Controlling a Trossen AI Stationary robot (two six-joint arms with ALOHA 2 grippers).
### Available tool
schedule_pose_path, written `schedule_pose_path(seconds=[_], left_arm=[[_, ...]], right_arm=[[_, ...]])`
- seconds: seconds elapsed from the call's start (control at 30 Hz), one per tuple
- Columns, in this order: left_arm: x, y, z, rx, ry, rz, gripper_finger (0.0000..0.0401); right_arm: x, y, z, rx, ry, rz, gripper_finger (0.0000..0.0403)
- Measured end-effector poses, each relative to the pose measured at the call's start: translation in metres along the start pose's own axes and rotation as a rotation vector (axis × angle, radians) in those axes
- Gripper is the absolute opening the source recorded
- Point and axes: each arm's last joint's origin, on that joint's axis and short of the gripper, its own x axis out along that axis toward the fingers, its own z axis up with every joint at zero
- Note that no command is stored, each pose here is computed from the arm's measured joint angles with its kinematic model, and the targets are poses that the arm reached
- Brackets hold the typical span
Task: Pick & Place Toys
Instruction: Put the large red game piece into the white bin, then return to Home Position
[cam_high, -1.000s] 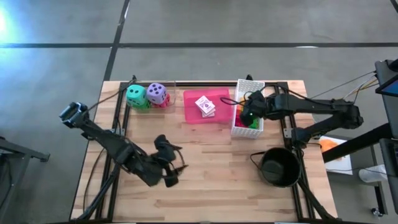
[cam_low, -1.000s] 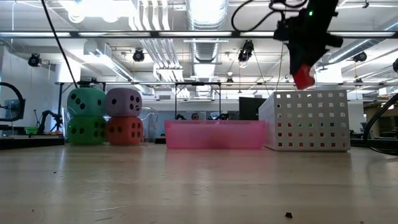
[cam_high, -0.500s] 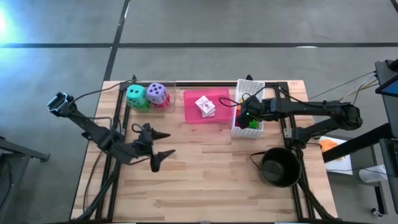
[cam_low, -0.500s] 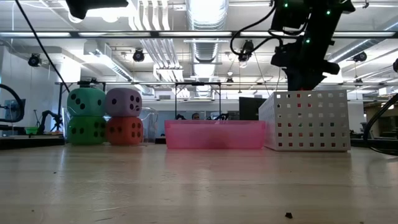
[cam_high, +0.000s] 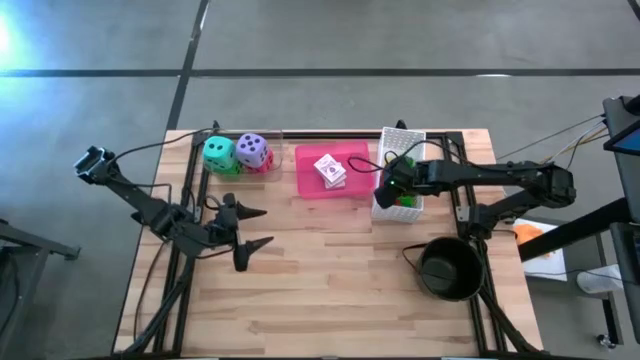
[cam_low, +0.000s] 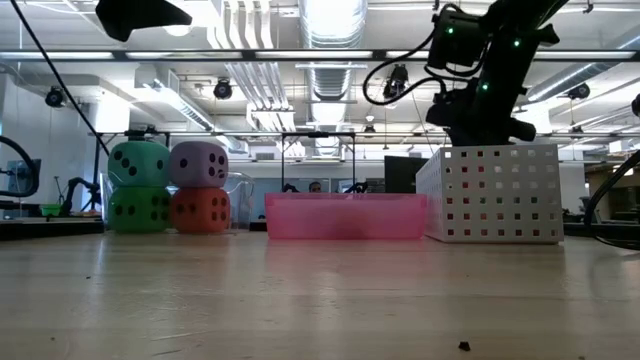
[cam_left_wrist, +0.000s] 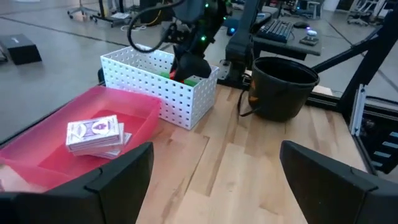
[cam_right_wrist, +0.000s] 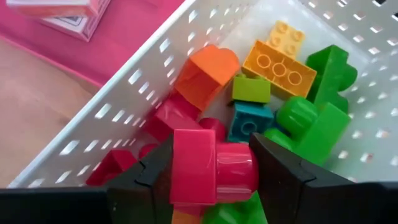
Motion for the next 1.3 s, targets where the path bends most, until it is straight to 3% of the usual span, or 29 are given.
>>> schedule_pose_path(seconds=[0.2,0.37,0.57,0.77,1.3], left_arm=[[-0.006,0.012,-0.009,0.124,-0.016,0.023,0.0349],[-0.011,0.025,-0.019,0.094,-0.044,0.048,0.0349],[-0.018,0.040,-0.028,0.113,-0.087,0.127,0.0349],[-0.023,0.049,-0.032,-0.038,-0.121,0.152,0.0349],[-0.035,0.067,-0.038,-0.156,-0.143,0.122,0.0349]], right_arm=[[0.010,0.004,0.000,-0.028,0.010,-0.016,0.0163],[0.015,0.005,-0.001,-0.035,0.027,-0.033,0.0203],[0.016,0.005,-0.001,-0.050,0.025,-0.038,0.0214],[0.002,0.000,0.001,-0.054,-0.010,-0.004,0.0216],[-0.019,-0.007,0.004,-0.007,-0.056,0.081,0.0218]])
